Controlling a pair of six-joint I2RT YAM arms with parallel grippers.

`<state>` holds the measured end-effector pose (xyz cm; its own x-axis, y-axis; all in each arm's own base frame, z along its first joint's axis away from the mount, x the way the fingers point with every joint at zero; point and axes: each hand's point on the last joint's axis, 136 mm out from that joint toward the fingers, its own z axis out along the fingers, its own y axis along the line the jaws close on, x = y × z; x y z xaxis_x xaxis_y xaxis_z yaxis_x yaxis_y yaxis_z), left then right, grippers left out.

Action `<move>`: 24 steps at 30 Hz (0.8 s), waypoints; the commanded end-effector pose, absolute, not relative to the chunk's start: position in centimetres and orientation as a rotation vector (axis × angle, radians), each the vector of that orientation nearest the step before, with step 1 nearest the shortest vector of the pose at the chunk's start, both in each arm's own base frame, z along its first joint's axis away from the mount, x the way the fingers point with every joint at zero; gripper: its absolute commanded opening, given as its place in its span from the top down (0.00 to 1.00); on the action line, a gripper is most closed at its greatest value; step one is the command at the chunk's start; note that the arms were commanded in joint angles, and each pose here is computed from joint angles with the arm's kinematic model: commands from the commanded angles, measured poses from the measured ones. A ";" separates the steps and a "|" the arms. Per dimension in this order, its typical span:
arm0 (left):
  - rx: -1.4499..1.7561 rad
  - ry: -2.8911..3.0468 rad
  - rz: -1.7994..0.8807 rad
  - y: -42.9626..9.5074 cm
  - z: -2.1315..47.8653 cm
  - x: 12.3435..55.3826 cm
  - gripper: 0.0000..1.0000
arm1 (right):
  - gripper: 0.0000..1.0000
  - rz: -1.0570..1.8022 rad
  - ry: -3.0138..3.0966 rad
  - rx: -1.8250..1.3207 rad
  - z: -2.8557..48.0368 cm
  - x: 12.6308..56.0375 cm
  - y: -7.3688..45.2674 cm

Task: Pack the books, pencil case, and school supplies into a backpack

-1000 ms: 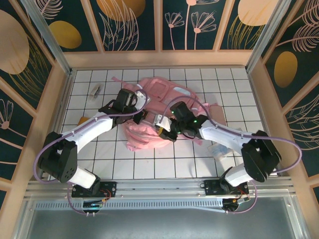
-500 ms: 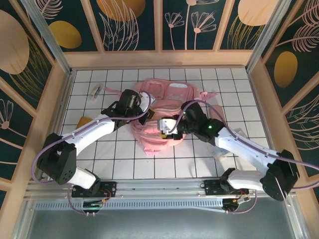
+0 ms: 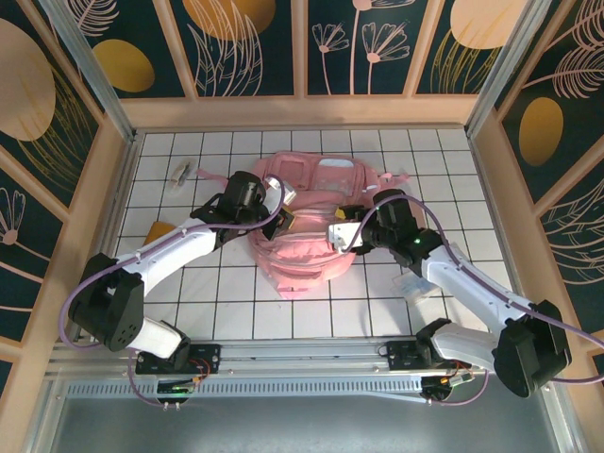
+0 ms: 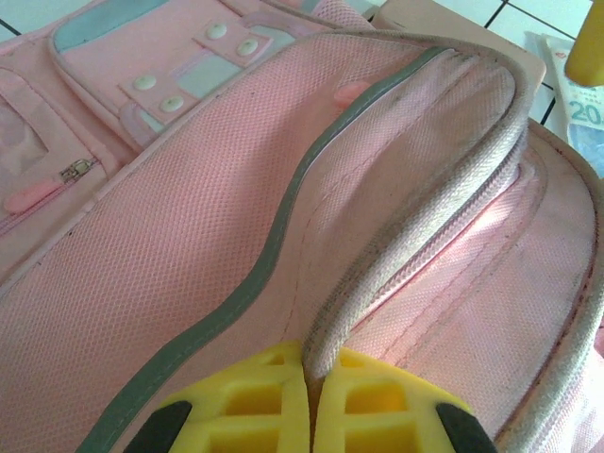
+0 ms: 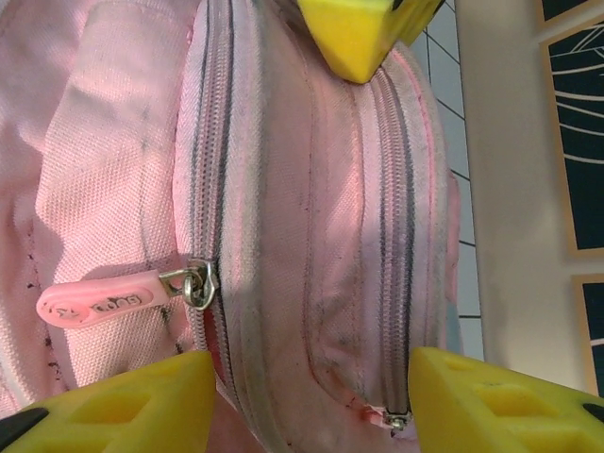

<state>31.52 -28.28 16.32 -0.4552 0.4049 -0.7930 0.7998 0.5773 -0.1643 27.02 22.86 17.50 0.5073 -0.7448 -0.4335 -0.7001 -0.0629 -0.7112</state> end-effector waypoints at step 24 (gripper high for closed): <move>0.757 2.025 -1.083 -30.1 21.5 31.4 0.66 | 0.95 0.040 0.897 -1.630 21.1 27.7 27.1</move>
